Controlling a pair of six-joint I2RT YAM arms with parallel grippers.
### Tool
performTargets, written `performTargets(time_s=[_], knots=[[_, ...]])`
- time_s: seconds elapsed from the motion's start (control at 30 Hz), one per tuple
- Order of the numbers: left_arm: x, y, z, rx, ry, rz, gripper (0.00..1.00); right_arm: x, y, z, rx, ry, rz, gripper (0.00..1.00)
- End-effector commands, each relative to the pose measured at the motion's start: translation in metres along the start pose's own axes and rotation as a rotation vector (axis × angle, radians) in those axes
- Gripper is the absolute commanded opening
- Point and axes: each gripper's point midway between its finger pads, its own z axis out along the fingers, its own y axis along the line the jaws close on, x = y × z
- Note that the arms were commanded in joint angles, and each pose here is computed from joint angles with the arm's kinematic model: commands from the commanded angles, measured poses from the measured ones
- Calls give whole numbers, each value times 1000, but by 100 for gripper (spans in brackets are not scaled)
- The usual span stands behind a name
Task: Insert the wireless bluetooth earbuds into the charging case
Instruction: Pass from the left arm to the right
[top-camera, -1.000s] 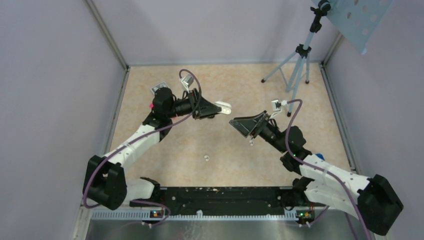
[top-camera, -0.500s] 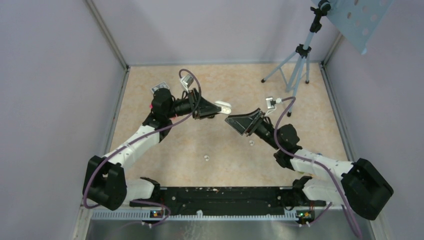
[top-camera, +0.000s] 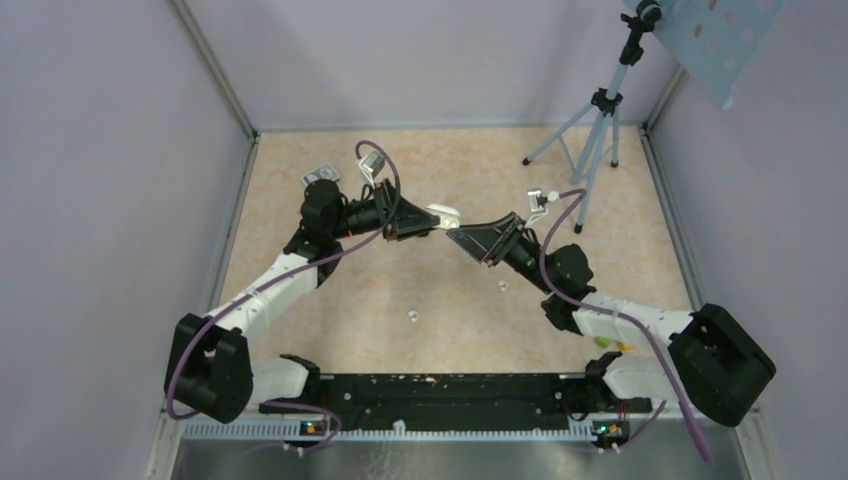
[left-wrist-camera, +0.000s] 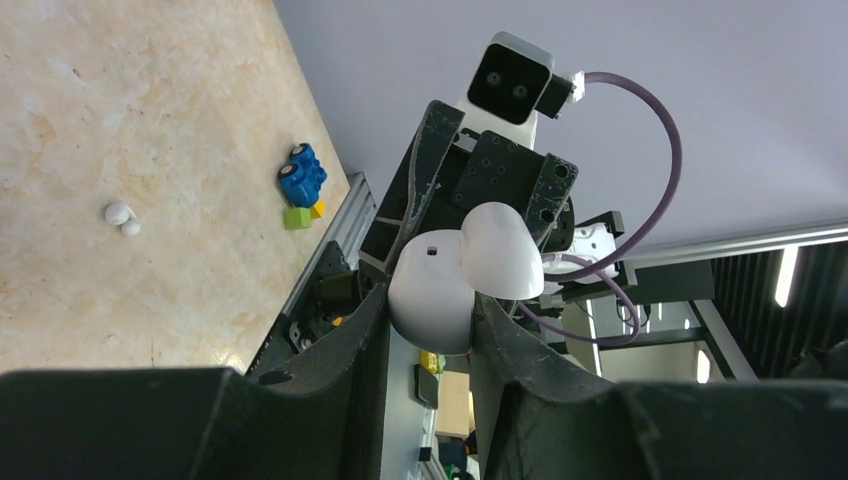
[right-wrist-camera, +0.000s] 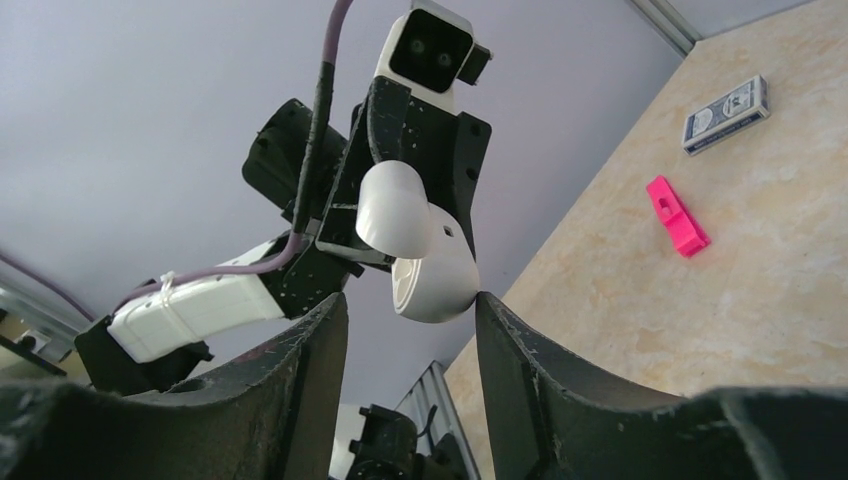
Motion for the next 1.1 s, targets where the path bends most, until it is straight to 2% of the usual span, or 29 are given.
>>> performTargets(time_s=[0.0, 0.33, 0.53, 1.07], knots=[[0, -18, -5, 52, -6, 65, 0, -21, 33, 12, -120, -59, -9, 48], [1, -20, -6, 56, -14, 75, 0, -22, 26, 15, -108, -70, 36, 48], [0, -23, -9, 61, -33, 126, 0, -24, 25, 13, -136, -82, 89, 43], [1, -28, -12, 68, -42, 215, 0, -18, 27, 22, -186, -48, 132, 44]])
